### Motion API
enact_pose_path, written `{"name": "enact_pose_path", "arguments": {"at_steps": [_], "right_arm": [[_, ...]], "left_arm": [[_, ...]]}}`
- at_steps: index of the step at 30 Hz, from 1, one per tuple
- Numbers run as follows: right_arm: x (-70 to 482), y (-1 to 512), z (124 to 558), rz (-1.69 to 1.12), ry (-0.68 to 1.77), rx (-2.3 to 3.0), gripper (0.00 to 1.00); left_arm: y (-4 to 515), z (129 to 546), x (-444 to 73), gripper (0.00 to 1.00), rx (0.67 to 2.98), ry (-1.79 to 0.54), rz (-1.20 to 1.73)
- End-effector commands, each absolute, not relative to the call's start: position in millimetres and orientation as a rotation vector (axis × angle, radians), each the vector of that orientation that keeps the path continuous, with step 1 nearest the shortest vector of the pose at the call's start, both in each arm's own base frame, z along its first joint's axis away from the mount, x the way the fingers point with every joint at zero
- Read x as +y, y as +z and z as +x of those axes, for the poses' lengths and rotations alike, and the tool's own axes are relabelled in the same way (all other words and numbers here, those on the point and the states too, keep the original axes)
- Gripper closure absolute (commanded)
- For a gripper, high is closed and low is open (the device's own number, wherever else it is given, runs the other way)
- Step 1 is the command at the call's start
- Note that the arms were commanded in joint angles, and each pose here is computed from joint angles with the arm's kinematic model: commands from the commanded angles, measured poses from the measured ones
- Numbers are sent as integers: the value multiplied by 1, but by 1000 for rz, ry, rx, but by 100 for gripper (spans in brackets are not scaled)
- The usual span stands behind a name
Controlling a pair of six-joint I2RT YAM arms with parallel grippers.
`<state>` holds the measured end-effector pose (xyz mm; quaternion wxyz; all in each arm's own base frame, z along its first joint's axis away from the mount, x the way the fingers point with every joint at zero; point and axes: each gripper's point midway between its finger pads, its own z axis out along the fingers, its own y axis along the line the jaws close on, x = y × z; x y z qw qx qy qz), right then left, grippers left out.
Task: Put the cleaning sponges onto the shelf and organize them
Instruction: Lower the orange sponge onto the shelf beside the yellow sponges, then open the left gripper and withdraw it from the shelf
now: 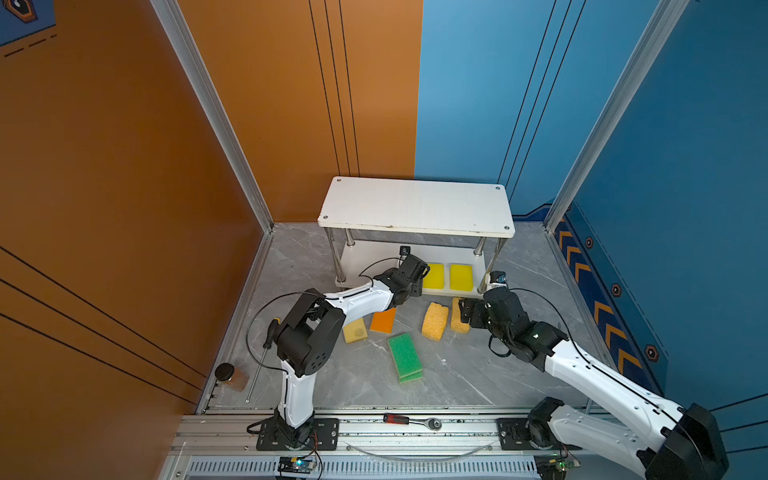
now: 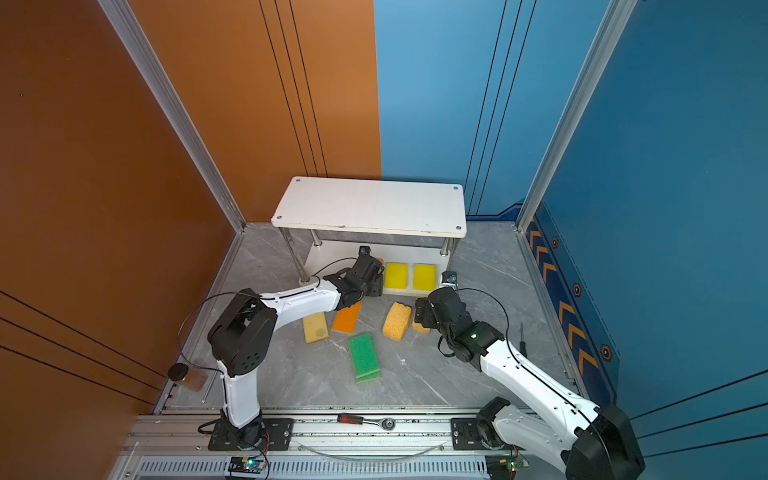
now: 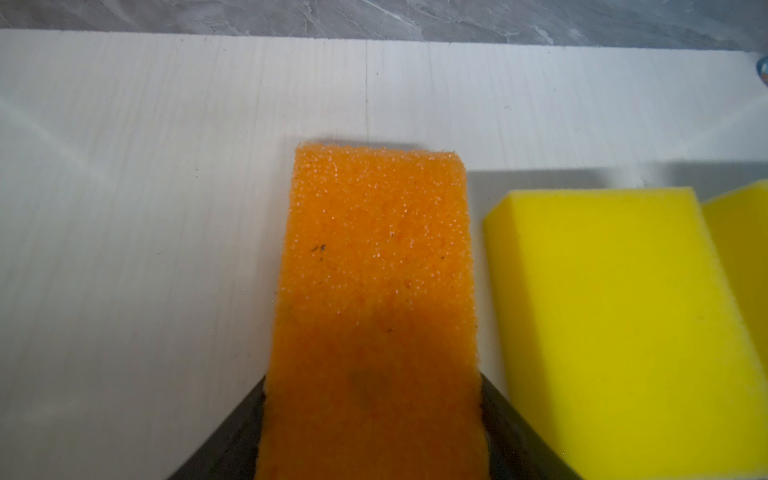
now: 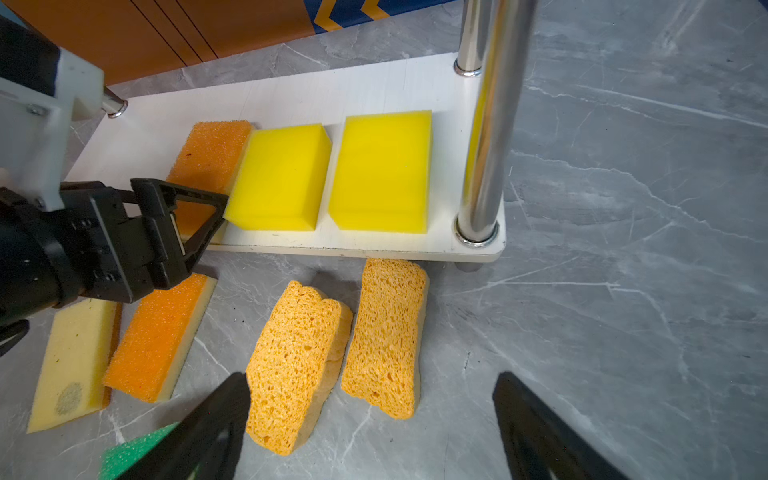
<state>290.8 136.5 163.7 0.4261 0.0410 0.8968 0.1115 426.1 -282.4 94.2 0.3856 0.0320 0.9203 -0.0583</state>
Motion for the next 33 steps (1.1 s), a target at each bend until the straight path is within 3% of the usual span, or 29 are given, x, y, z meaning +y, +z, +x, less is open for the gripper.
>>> {"name": "enact_pose_path", "arguments": {"at_steps": [1, 4, 10, 13, 33], "right_arm": [[129, 163, 288, 123, 259, 2238, 10], [129, 163, 288, 125, 258, 2238, 10], [128, 163, 288, 126, 259, 2239, 9], [128, 162, 288, 126, 259, 2240, 9], [130, 162, 288, 132, 277, 2244, 9]], "left_arm": [[76, 422, -280, 28, 2397, -124, 78], [75, 422, -280, 27, 2399, -124, 78], [74, 417, -275, 15, 2416, -93, 82], [78, 416, -274, 0, 2399, -60, 91], [105, 403, -266, 2, 2349, -74, 114]]}}
